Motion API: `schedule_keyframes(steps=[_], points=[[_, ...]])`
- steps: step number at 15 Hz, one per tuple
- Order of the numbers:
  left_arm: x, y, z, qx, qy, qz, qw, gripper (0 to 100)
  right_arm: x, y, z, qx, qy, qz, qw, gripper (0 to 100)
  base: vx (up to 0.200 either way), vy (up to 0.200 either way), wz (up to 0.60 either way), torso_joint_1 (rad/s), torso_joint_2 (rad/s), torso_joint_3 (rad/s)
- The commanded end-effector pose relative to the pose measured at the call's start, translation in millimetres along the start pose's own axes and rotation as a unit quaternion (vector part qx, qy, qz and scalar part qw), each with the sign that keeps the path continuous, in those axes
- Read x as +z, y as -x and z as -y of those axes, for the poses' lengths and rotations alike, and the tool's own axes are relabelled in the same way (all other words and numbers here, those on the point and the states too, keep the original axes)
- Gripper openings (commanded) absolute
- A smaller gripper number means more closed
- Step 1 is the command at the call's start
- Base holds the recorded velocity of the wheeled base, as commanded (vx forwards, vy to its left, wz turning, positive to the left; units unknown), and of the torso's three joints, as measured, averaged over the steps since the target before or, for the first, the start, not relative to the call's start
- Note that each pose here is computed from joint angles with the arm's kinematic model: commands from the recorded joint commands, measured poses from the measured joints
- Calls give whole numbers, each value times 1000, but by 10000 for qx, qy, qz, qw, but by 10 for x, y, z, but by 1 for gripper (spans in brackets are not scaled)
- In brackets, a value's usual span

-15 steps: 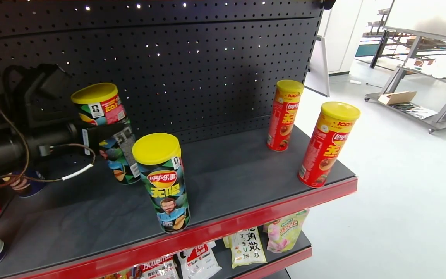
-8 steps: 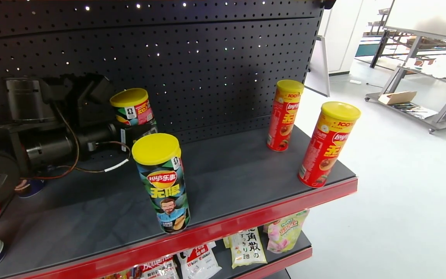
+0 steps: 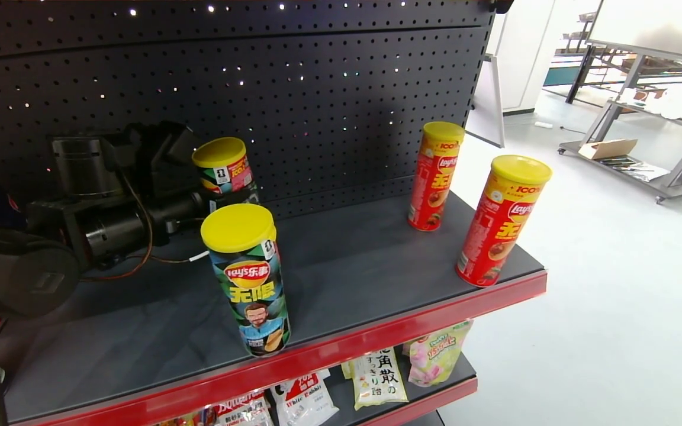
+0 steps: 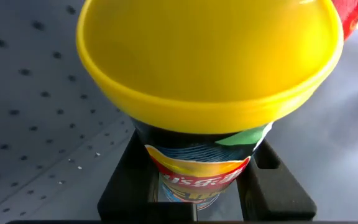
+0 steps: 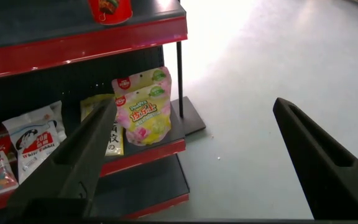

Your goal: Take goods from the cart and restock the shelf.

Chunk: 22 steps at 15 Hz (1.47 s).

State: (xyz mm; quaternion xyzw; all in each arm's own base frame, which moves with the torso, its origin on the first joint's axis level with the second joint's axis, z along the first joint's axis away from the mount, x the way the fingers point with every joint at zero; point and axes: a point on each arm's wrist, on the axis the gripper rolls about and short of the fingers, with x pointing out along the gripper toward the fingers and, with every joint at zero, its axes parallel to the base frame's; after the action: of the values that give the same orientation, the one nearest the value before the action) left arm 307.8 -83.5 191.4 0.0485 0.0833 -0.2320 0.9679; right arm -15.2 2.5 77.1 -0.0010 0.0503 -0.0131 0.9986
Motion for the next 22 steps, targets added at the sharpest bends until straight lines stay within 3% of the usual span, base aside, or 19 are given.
schedule_keyframes(steps=[1, 4, 8, 22], points=[[-67, -21, 22, -43, 20, -123, 9999, 0, 4, 0, 0, -5, 0, -2, 10000, 100, 0, 0, 0, 0, 0, 0], [-107, -38, 22, -48, 29, -168, 9998, 0, -1, -2, 0, 3, 1, -10, 10000, 100, 0, 0, 0, 0, 0, 0], [-125, -95, 63, -111, -11, -44, 9999, 0, -1, -2, 0, 3, 1, -10, 10000, 100, 0, 0, 0, 0, 0, 0], [-245, -74, 96, -110, 29, -280, 9995, 0, -1, -2, 0, 3, 1, -10, 10000, 100, 0, 0, 0, 0, 0, 0]])
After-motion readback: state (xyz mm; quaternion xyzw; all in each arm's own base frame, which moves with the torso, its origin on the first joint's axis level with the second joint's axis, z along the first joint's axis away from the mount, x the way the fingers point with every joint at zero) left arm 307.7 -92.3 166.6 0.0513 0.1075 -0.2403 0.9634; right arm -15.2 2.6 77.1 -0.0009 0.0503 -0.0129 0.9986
